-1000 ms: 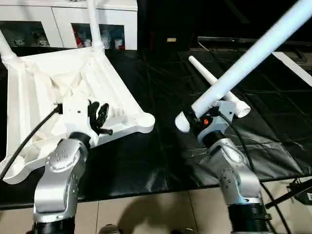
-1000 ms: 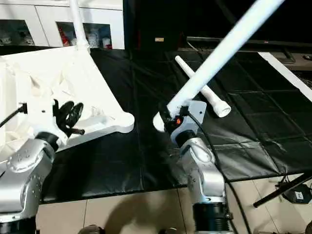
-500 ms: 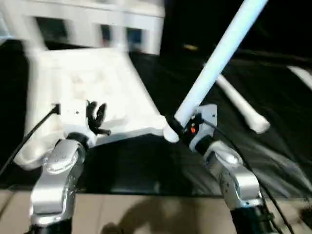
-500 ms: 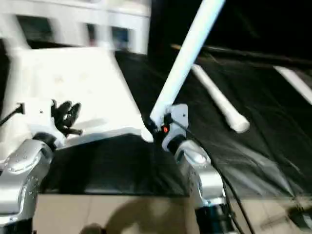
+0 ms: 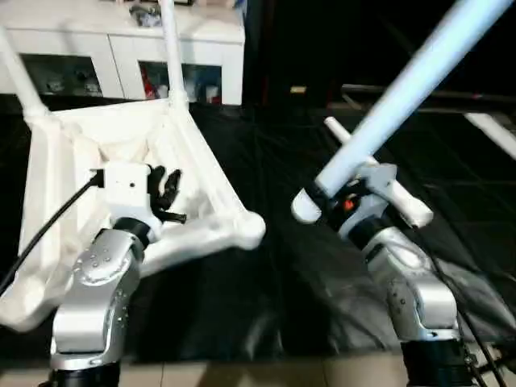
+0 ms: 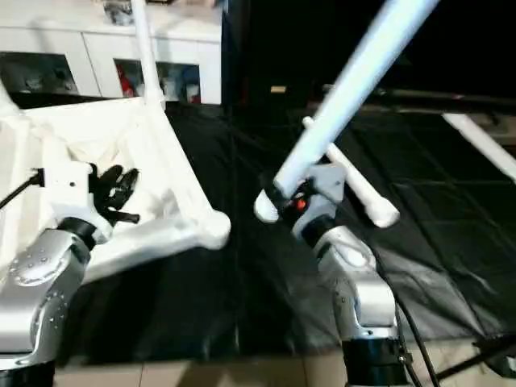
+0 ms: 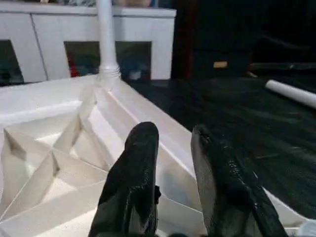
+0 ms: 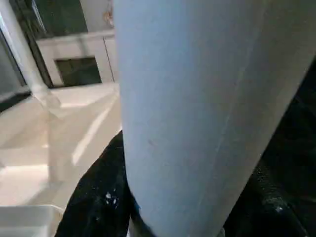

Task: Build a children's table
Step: Insert table leg to table base

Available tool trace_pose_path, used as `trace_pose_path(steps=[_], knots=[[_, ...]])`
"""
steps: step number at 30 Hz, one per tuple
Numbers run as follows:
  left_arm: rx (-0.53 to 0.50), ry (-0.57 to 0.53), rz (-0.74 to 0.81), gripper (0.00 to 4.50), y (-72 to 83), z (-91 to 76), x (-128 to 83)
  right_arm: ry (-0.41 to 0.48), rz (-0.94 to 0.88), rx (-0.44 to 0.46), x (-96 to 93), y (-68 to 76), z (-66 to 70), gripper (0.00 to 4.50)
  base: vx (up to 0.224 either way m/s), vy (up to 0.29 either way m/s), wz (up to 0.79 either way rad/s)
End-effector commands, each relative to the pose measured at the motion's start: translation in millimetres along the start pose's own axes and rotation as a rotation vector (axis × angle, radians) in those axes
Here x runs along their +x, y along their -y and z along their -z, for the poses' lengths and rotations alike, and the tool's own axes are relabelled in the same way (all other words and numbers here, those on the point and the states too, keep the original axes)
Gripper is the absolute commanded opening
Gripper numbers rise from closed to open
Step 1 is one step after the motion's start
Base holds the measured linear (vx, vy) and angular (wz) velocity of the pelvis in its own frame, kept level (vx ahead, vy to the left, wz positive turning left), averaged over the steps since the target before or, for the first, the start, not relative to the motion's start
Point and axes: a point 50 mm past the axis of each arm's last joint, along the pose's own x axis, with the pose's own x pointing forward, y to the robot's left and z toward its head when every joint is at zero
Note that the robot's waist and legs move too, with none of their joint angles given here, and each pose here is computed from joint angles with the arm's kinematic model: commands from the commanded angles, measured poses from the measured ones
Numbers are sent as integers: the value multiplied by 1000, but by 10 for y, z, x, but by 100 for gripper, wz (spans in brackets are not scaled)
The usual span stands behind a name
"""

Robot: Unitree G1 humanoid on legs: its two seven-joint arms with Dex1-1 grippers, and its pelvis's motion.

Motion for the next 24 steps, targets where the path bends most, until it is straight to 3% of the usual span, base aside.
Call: trace_pose_path(steps=[1, 3, 5, 10, 17, 24], knots=[[-4, -12, 4, 129, 16, 13, 7, -2, -10, 25, -10, -26, -13, 191, 66, 7, 7], [-19, -10, 6, 129, 22, 13, 0, -11, -34, 40, -14, -66, 21, 191, 0, 0, 0], [-24, -12, 7, 129, 23, 26, -21, -59, -58, -11, -8, -134, 109, 191, -28, 0, -1], [-42, -2, 2, 129, 17, 16, -25, -81, -38, -28, -10, -122, 152, 191, -89, -7, -4], [-7, -6, 11, 129, 23, 0, -15, -93, 15, 71, -33, -74, 211, 191, -69, -4, -4], [-13, -2, -6, 129, -16, -4, -19, -113, -30, -16, -34, -103, 222, 191, -1, 0, 8]])
